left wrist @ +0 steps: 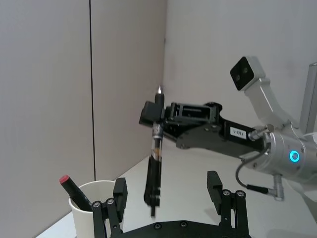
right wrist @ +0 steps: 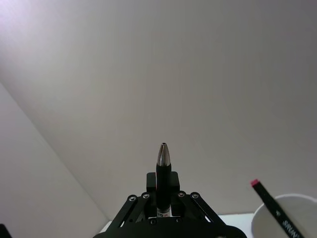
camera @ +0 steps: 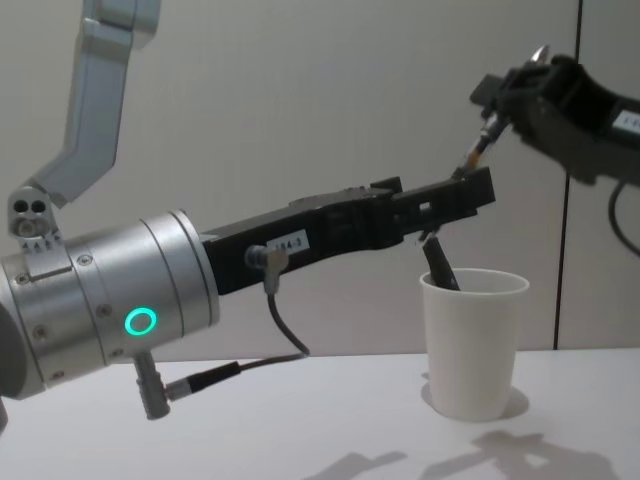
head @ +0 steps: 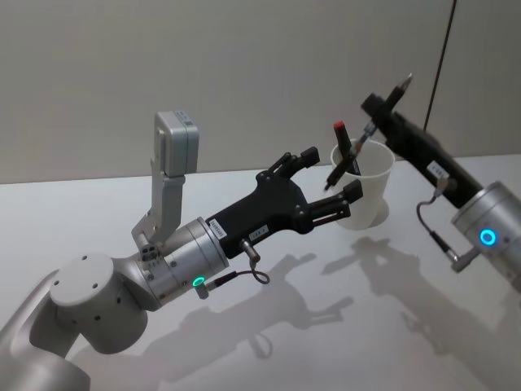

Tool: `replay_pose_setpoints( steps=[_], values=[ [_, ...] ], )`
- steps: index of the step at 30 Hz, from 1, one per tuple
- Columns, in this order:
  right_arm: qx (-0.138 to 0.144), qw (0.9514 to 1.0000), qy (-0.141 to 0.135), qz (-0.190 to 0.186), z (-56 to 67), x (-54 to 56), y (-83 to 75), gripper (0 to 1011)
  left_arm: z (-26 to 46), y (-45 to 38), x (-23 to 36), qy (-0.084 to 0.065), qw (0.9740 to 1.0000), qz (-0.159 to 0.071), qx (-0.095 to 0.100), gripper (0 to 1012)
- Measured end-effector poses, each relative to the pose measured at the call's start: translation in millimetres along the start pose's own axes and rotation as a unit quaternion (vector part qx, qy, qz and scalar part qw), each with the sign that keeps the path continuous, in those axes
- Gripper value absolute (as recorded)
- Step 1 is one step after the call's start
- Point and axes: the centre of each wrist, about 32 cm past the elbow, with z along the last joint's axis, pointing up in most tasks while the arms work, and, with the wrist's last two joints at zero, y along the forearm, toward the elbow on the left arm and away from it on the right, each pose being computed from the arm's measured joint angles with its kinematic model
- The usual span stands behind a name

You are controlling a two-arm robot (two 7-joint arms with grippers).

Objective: Place the pen into the pen holder.

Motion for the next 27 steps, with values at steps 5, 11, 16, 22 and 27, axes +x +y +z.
replay_pose_setpoints(
  steps=[5,11,16,22,27],
  values=[
    [0.011,0.9992,-0.038,0.003,8.8,3.8,4.2,132,0.0,0.0,0.0,0.0,1.0,0.0,0.0,1002],
    [0.023,0.9951,-0.096,0.005,21.9,8.0,10.8,132,0.0,0.0,0.0,0.0,1.0,0.0,0.0,1003],
    [0.027,0.989,-0.146,0.002,30.4,10.9,15.3,132,0.0,0.0,0.0,0.0,1.0,0.0,0.0,1003],
    [0.026,0.9805,-0.195,-0.006,37.4,13.0,19.3,132,0.0,0.0,0.0,0.0,1.0,0.0,0.0,1003],
    [0.02,0.9693,-0.244,-0.021,42.4,15.3,22.6,132,0.0,0.0,0.0,0.0,1.0,0.0,0.0,1003]
  ],
)
